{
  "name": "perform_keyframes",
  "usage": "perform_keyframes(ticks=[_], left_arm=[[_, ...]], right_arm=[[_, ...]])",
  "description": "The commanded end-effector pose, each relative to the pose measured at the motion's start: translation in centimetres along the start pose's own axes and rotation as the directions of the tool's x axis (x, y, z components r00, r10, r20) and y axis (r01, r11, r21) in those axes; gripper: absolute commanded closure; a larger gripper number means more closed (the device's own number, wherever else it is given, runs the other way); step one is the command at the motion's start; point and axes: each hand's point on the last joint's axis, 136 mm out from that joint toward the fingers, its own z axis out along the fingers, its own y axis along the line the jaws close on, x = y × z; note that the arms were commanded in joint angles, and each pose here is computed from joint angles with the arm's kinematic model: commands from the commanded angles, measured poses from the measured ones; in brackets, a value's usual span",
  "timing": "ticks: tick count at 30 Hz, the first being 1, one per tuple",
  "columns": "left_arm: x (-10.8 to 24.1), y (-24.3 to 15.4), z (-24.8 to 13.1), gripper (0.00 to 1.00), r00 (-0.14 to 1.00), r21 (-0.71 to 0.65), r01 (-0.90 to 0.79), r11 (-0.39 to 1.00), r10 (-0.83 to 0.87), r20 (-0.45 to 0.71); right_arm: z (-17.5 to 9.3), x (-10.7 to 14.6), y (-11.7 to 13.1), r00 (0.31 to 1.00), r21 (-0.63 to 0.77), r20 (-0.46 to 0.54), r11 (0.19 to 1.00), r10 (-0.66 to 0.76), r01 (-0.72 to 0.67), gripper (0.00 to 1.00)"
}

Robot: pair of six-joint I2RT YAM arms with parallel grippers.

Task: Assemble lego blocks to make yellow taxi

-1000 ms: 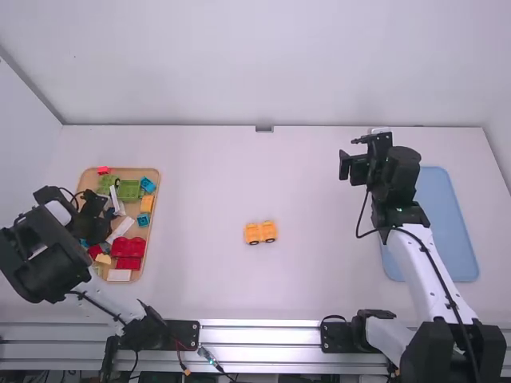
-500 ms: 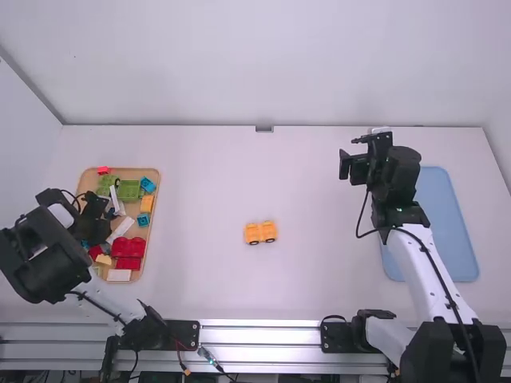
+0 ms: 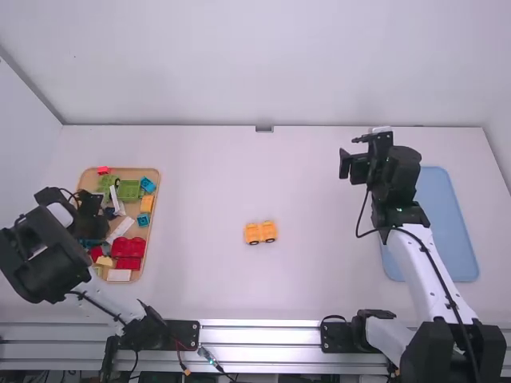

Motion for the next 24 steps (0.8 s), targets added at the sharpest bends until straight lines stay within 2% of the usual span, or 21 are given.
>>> perform_keyframes(ticks=[1,6,7,9,11,15,16,17,19,20,21,22,23,24], left_arm=[[-2.0,0.2,-1.3,0.91,0.995,0.013,0.083,0.996,-0.084,0.055],[-4.6,-1.0,-3.7,0.90,0.983,0.071,0.046,0.996,-0.058,0.176],[-5.8,-1.6,-5.0,0.92,0.971,0.098,0.025,0.995,-0.047,0.235],[-6.9,-2.4,-6.1,0.94,0.960,0.113,-0.001,0.994,-0.031,0.279],[-8.8,-3.9,-8.6,0.98,0.932,0.106,-0.062,0.992,0.020,0.361],[-11.6,-7.5,-11.8,0.98,0.868,0.014,-0.166,0.986,0.140,0.477],[-12.8,-10.0,-12.9,0.98,0.818,-0.025,-0.239,0.971,0.215,0.534],[-12.8,-10.0,-12.9,0.98,0.818,-0.025,-0.239,0.971,0.215,0.534],[-14.7,-15.5,-14.8,0.98,0.683,-0.088,-0.375,0.923,0.339,0.646],[-14.8,-15.9,-15.0,0.98,0.673,-0.091,-0.384,0.919,0.346,0.654],[-15.4,-18.8,-15.8,0.98,0.593,-0.117,-0.444,0.888,0.389,0.705],[-15.7,-20.5,-16.3,0.97,0.543,-0.133,-0.475,0.870,0.408,0.734],[-15.9,-23.7,-17.0,0.90,0.454,-0.157,-0.532,0.832,0.437,0.776],[-16.0,-24.5,-17.1,0.90,0.434,-0.162,-0.545,0.823,0.442,0.785]], right_arm=[[-0.1,-2.1,-0.1,0.997,-0.001,0.048,0.998,0.066,-0.066,0.01],[-0.1,-3.0,-0.2,0.976,-0.011,0.083,0.979,0.202,-0.202,0.01],[-0.1,-3.1,0.0,0.962,-0.027,0.085,0.966,0.258,-0.257,0.01],[-0.1,-3.2,0.4,0.957,-0.052,0.082,0.960,0.279,-0.276,0.01],[-0.1,-3.4,2.8,0.965,-0.165,0.066,0.957,0.254,-0.240,0.01],[0.2,-3.4,7.0,0.980,-0.381,0.057,0.911,0.191,-0.156,0.01],[0.3,-3.3,8.4,0.981,-0.453,0.054,0.880,0.185,-0.141,0.01],[0.3,-3.3,8.4,0.981,-0.453,0.054,0.880,0.185,-0.141,0.01],[0.8,-3.0,10.5,0.983,-0.562,0.053,0.819,0.176,-0.116,0.01],[0.9,-2.9,10.8,0.983,-0.575,0.051,0.810,0.178,-0.117,0.01],[1.3,-2.6,11.5,0.979,-0.606,0.034,0.784,0.199,-0.138,0.01],[1.7,-2.4,11.8,0.976,-0.619,0.022,0.770,0.215,-0.155,0.01],[2.2,-2.1,13.0,0.972,-0.659,0.001,0.731,0.236,-0.177,0.01],[2.2,-2.0,13.4,0.972,-0.672,-0.001,0.720,0.234,-0.174,0.01]])
